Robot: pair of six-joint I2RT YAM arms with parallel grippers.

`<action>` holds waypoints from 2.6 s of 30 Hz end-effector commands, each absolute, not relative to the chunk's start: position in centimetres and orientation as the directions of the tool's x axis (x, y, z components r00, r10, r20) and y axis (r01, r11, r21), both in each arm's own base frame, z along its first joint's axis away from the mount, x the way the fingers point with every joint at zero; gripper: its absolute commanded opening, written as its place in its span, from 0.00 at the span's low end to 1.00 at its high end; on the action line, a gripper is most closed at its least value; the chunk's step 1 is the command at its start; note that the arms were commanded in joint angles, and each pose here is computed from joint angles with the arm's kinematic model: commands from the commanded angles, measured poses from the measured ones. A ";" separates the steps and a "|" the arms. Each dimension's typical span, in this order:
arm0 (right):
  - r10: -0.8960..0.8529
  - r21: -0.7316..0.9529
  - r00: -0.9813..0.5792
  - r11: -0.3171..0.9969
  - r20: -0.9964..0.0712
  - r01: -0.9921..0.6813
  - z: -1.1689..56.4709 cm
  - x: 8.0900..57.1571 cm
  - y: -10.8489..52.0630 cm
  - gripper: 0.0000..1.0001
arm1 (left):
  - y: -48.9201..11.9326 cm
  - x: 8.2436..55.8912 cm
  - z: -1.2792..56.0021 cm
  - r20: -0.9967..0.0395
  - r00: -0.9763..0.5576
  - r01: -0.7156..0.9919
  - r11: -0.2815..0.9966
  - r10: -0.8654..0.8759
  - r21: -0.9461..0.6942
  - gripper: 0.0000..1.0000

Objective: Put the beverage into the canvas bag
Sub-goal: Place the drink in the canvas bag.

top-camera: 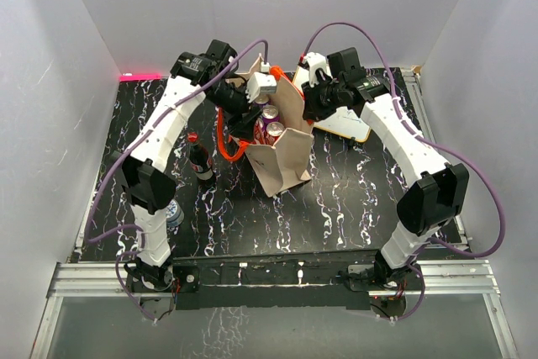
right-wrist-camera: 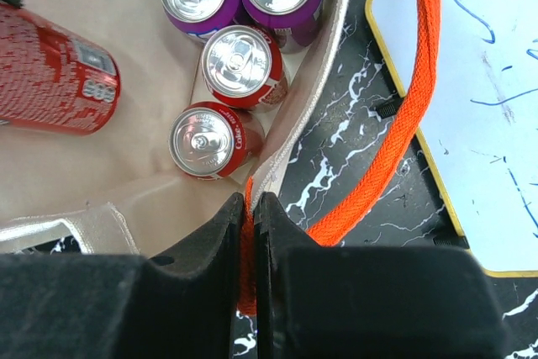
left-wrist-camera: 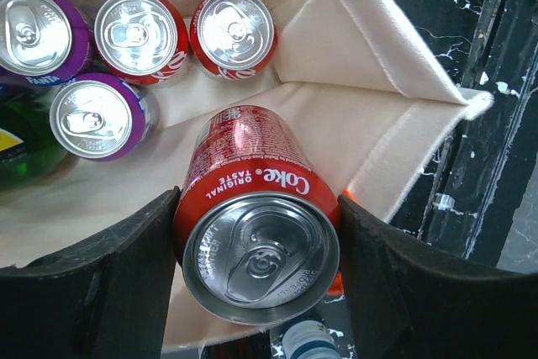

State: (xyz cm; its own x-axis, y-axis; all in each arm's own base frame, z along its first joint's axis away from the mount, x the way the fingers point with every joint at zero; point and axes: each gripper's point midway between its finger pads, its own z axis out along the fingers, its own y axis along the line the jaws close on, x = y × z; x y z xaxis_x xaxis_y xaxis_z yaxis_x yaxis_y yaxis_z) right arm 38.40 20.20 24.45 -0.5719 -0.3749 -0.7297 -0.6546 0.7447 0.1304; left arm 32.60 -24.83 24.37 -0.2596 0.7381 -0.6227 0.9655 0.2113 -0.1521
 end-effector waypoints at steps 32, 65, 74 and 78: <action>-0.372 0.035 -0.474 0.757 -0.798 -0.653 26.2 38.9 18.6 0.08 | -26.3 36.7 13.7 -0.533 -0.265 0.960 0.269 0.803 -0.072 0.00; -0.385 0.001 -0.440 0.752 -0.811 -0.660 26.1 39.6 17.8 0.08 | -24.6 36.2 8.3 -0.378 -0.384 0.922 0.369 0.842 -0.115 0.45; -0.384 0.013 -0.444 0.744 -0.810 -0.668 25.5 38.9 17.8 0.08 | -24.4 36.3 8.3 -0.387 -0.420 0.905 0.412 0.821 -0.106 0.60; -0.389 -0.001 -0.434 0.746 -0.812 -0.666 25.5 38.9 17.7 0.08 | -24.4 36.5 8.6 -0.395 -0.427 0.899 0.427 0.813 -0.094 0.66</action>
State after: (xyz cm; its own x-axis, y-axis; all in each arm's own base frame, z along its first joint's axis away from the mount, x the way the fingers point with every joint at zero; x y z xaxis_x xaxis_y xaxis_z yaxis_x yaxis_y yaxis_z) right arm 38.48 18.32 23.45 -0.5117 -0.3858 -0.7677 -0.6619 0.7467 0.0660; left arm 37.69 -27.09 9.42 -0.3629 0.7892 -0.4955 0.9260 0.3650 -0.0968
